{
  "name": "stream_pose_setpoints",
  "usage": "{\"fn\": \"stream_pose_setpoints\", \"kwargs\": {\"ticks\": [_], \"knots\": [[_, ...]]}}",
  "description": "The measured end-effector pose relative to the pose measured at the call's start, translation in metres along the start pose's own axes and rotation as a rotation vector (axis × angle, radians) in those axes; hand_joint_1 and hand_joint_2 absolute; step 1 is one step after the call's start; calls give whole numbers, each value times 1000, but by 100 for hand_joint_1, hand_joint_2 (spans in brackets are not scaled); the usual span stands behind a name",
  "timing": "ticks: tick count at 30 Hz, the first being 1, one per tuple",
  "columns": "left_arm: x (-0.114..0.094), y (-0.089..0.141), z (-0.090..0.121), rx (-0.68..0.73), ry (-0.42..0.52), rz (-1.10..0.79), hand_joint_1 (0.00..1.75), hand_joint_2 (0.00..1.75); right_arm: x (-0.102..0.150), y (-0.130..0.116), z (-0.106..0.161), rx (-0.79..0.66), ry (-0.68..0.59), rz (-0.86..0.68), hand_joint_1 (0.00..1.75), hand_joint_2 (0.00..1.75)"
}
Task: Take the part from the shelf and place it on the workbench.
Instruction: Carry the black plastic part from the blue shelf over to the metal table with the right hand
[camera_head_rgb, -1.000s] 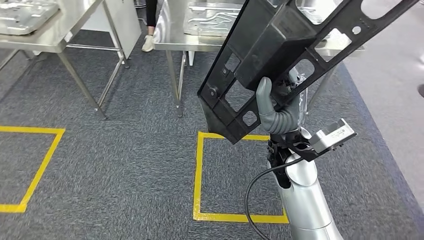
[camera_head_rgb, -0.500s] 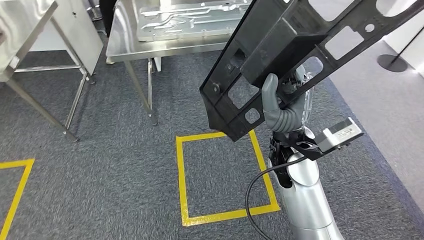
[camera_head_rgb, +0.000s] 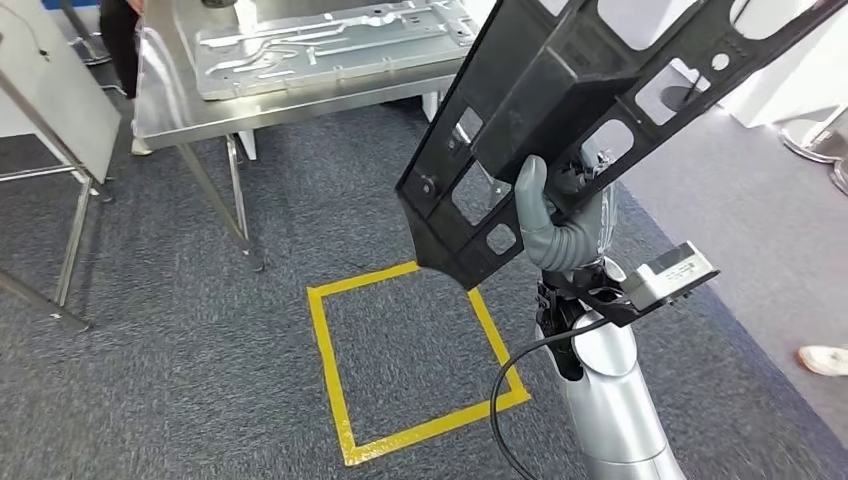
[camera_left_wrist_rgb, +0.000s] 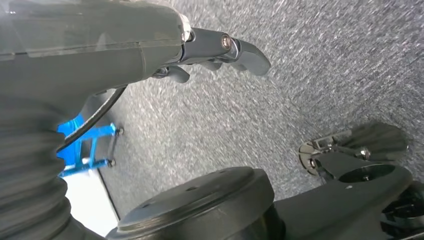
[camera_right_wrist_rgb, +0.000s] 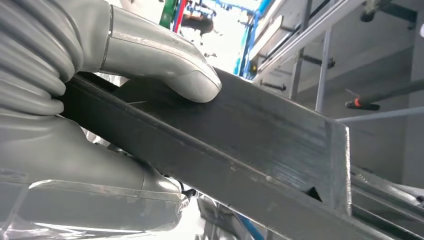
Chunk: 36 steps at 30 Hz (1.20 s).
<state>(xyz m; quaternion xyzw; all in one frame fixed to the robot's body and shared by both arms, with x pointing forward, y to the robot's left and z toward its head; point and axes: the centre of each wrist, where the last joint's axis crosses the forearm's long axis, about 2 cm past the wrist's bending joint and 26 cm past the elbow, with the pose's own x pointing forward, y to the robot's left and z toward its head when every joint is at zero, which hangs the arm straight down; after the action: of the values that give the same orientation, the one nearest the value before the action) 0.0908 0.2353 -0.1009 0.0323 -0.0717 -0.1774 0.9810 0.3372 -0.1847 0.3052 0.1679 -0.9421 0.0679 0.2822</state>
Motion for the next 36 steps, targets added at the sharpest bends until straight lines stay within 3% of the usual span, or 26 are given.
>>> {"fn": "stream_pose_setpoints", "kwargs": {"ticks": [13,19,36], "knots": [[-5,1,-1,4,3,1,0,175,0,0,0,1,-2,4,169,175],[4,5,0,2,-34,7,0,175,1,0,0,3,-2,23,169,175],[-5,1,0,32,-50,15,0,175,1,1,1,-7,-14,75,169,175]]}}
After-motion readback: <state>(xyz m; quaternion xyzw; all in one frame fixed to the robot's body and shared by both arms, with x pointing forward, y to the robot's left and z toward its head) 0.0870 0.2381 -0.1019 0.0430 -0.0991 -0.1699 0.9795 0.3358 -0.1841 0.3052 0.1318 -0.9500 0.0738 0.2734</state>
